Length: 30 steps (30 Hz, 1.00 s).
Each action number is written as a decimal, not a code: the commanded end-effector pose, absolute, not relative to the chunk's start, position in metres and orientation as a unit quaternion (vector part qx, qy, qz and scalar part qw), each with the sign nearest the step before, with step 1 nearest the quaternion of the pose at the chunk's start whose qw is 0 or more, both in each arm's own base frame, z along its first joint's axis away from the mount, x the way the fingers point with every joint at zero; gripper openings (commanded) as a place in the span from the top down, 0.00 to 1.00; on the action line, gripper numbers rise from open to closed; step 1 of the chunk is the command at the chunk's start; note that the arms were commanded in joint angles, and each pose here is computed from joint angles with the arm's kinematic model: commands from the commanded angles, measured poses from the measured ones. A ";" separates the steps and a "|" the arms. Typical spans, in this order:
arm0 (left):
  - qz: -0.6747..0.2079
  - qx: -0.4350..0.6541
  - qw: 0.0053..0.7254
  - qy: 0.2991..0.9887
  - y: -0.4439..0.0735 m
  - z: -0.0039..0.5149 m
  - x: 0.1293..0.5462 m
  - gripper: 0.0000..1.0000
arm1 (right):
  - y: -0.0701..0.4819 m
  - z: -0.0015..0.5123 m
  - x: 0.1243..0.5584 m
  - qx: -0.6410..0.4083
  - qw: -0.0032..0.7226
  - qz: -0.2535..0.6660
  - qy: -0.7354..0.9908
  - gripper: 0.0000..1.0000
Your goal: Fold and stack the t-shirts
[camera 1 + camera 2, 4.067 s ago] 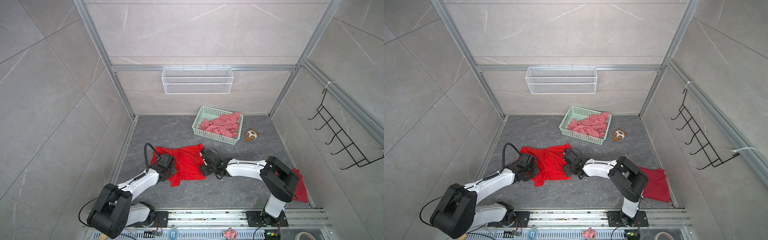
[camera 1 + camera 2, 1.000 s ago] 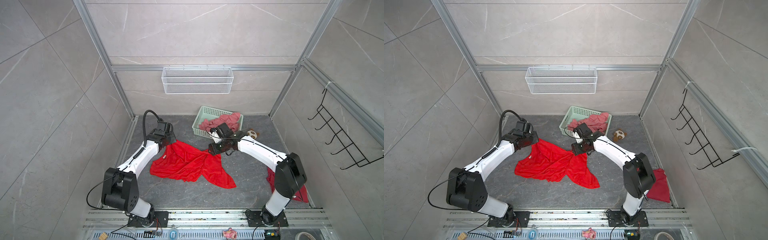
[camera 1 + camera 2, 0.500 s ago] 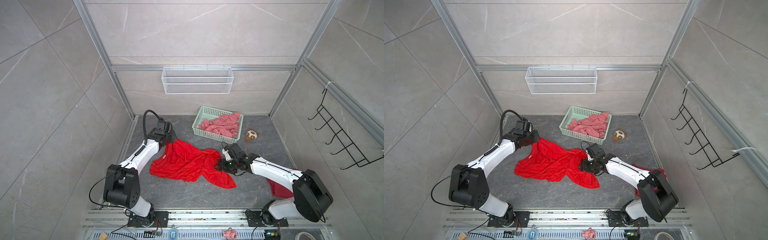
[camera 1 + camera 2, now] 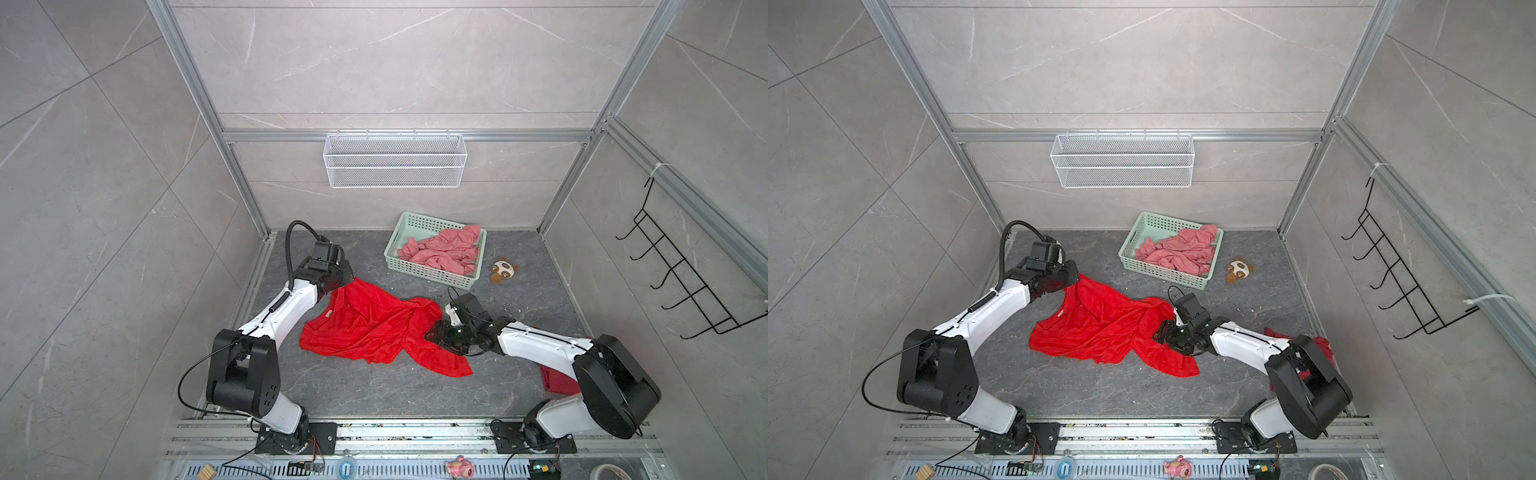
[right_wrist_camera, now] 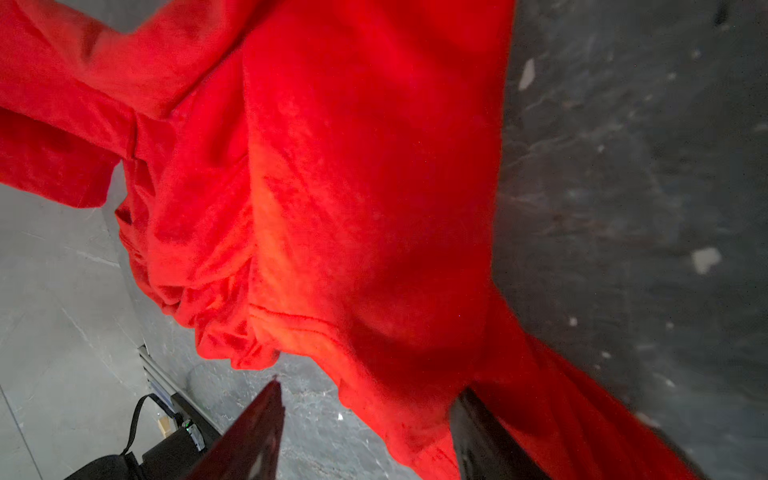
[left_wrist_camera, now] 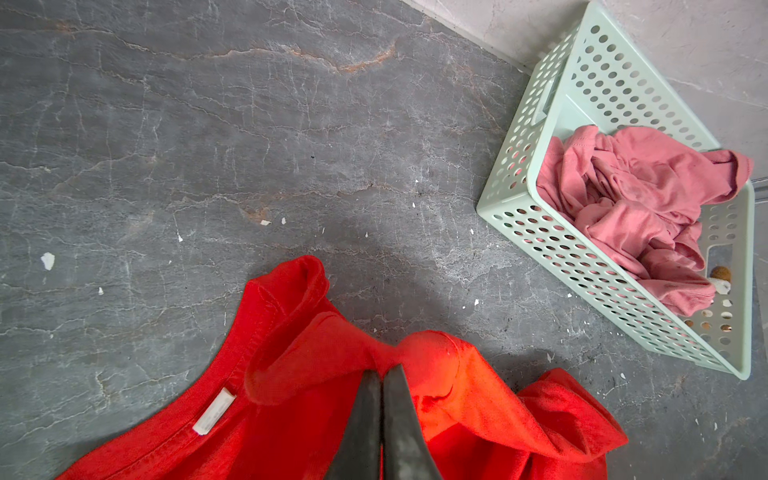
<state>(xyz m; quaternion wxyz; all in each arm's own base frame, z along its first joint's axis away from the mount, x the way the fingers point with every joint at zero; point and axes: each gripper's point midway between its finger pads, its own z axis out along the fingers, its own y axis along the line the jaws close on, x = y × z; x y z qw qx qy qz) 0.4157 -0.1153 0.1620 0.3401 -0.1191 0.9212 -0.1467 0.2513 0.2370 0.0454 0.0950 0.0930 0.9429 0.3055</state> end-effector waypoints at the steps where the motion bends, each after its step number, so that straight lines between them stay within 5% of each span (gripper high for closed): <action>1: -0.161 -0.127 0.370 0.906 -0.113 0.185 0.416 1.00 | 0.232 0.038 0.254 0.106 0.094 0.279 0.950 0.35; 11: -0.164 -0.130 0.368 0.906 -0.112 0.183 0.414 1.00 | 0.230 0.044 0.266 0.090 0.118 0.260 0.954 0.42; 21: -0.172 -0.129 0.367 0.905 -0.113 0.186 0.410 1.00 | 0.236 0.060 0.274 0.077 0.135 0.271 0.950 0.99; 30: -0.157 -0.118 0.358 0.913 -0.103 0.206 0.384 1.00 | 0.182 0.123 0.288 0.031 0.233 0.128 0.964 1.00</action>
